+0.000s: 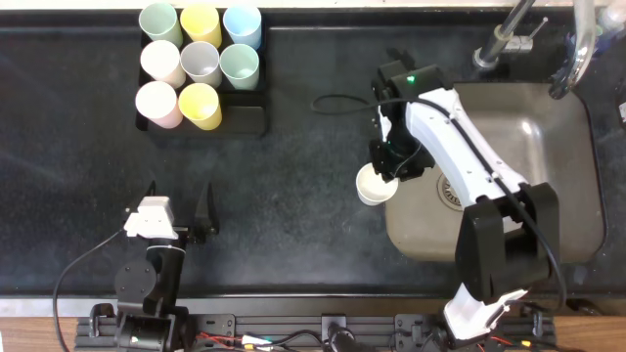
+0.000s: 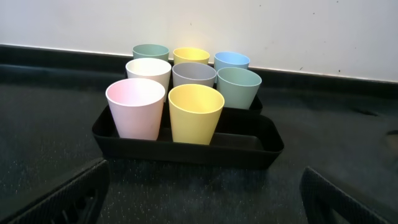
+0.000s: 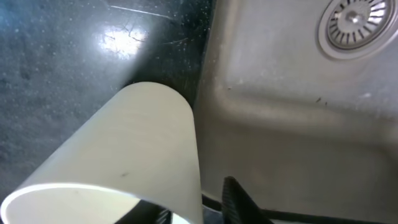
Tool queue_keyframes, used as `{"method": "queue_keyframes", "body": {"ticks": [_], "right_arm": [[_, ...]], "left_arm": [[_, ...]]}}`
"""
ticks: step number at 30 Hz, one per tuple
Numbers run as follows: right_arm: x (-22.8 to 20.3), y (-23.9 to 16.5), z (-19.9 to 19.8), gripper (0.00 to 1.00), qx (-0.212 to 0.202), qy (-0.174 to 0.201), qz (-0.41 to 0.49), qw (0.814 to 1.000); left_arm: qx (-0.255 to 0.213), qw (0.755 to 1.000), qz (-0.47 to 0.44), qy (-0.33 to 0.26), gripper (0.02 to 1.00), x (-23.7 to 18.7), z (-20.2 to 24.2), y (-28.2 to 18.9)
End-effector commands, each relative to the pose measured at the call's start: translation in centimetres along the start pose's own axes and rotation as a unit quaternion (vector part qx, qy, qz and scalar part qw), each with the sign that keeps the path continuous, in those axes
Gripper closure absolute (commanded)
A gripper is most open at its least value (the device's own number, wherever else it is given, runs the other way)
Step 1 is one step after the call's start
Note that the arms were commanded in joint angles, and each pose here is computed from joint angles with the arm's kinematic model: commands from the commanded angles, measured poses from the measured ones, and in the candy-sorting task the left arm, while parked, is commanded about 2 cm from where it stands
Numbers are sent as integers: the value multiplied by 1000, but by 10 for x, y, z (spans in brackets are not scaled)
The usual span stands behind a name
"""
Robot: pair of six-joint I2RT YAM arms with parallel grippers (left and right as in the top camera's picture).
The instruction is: Store Cups
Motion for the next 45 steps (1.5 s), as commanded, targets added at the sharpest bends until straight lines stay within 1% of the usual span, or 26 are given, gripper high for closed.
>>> {"method": "queue_keyframes", "body": {"ticks": [1, 5, 6, 14, 17, 20, 24, 28, 30, 32, 34, 39, 42, 45], "right_arm": [[4, -7, 6, 757, 4, -2, -17, 1000], [6, -7, 7, 901, 7, -3, -23, 1000], [6, -7, 8, 958, 7, -5, -24, 1000], [7, -10, 18, 956, 13, -19, -44, 999], [5, -23, 25, 958, 28, -31, -67, 997], [7, -51, 32, 956, 45, -47, -107, 992], [14, -107, 44, 958, 79, -66, -184, 978], [15, -164, 63, 958, 127, -84, -274, 950], [15, -183, 75, 958, 157, -96, -305, 935], [15, -196, 88, 958, 186, -99, -330, 920], [16, -199, 101, 958, 204, -108, -339, 912], [17, -184, 147, 958, 241, -158, -325, 901], [22, -168, 170, 958, 260, -178, -301, 900], [29, -148, 184, 958, 269, -178, -273, 907]], "left_arm": [[9, 1000, -3, 9, 18, 1, 3, -1], [9, 1000, -3, 9, 20, 1, 3, -1], [9, 1000, -3, 9, 18, 1, 3, -1], [9, 1000, -3, 9, 18, 1, 3, -1], [9, 1000, -3, 9, 20, 1, 3, -1], [9, 1000, -3, 9, 18, 1, 3, -1], [9, 1000, -3, 9, 18, 1, 3, -1], [9, 1000, -3, 9, 20, 1, 3, -1], [9, 1000, -3, 9, 18, 1, 3, -1], [9, 1000, -3, 9, 18, 1, 3, -1], [9, 1000, -3, 9, 18, 1, 3, -1], [9, 1000, -3, 9, 18, 1, 3, -1], [9, 1000, -3, 9, 18, 1, 3, -1], [9, 1000, -3, 9, 18, 1, 3, -1]]}}
Point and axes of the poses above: each gripper's point midway between its finger pads, its own y axis out along the fingers, its own z axis along the line the jaws close on, x = y × z, the point moved 7 cm from there along -y, back along the fingers, and after that the axes turned 13 degrees about y, right-handed, at the moved point
